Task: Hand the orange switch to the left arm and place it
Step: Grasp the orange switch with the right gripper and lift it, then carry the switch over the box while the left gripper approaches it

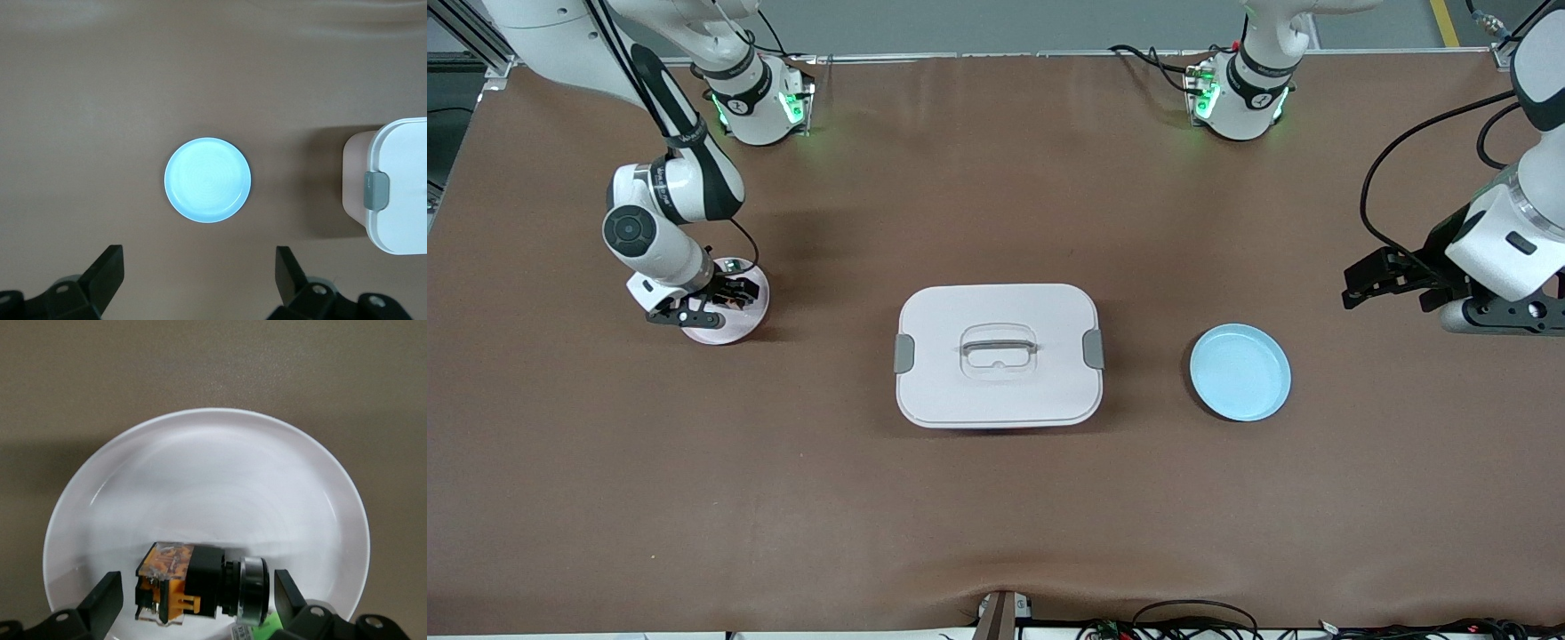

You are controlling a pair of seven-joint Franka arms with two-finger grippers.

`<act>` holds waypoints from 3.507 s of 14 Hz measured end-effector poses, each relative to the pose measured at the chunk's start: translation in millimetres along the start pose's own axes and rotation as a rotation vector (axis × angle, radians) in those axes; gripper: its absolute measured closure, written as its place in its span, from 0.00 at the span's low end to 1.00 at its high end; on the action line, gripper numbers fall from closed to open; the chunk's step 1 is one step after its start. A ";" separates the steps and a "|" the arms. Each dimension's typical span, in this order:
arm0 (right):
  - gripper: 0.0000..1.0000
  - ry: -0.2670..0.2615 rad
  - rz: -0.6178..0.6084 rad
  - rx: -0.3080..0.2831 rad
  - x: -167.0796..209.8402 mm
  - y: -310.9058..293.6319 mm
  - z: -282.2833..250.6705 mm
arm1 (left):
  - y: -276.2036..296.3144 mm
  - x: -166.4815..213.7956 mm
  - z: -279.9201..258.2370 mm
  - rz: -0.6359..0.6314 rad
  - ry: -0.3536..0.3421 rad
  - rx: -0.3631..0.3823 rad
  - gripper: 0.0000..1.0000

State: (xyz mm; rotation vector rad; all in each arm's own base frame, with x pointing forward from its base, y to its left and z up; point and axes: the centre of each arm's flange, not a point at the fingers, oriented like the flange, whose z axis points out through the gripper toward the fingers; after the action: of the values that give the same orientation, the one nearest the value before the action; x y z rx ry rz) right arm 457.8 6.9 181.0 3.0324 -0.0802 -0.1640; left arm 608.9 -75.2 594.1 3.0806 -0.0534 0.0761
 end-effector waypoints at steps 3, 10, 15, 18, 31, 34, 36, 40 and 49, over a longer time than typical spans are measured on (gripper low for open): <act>0.04 0.001 0.000 -0.001 0.1 0.9 0.0 | 3.1 -0.2 0.3 0.005 0.000 0.000 0.00; 0.27 0.000 0.021 -0.001 0.7 6.2 0.3 | 3.6 -0.3 0.4 0.006 -0.001 0.000 0.00; 0.27 -0.025 0.100 -0.001 2.0 21.0 0.9 | 9.2 0.4 4.2 0.015 -0.007 -0.001 0.00; 0.27 -0.094 0.182 0.030 4.7 19.9 -7.1 | 17.0 0.7 7.8 0.021 -0.015 -0.021 0.00; 0.27 -0.360 0.504 0.131 46.1 -113.6 -196.5 | 65.8 12.0 42.2 -0.056 -0.140 -0.542 0.00; 0.27 -0.350 0.600 0.157 37.3 -177.5 -236.0 | 84.6 10.3 59.7 -0.074 -0.198 -0.655 0.00; 0.27 -0.341 0.674 0.178 32.7 -216.6 -261.1 | 99.2 8.9 70.2 -0.080 -0.223 -0.709 0.00; 0.27 -0.387 0.829 0.225 35.4 -278.9 -285.0 | 135.5 6.3 78.1 -0.093 -0.199 -0.792 0.00; 0.27 -0.496 1.064 0.324 72.7 -363.1 -307.6 | 217.6 -19.0 118.3 -0.105 -0.159 -0.839 0.00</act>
State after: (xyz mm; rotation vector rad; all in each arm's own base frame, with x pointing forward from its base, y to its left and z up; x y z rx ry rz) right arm 581.0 394.2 439.0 2.6647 -1.7997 -0.8211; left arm 587.8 -298.8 488.0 2.2386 0.0571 -0.1567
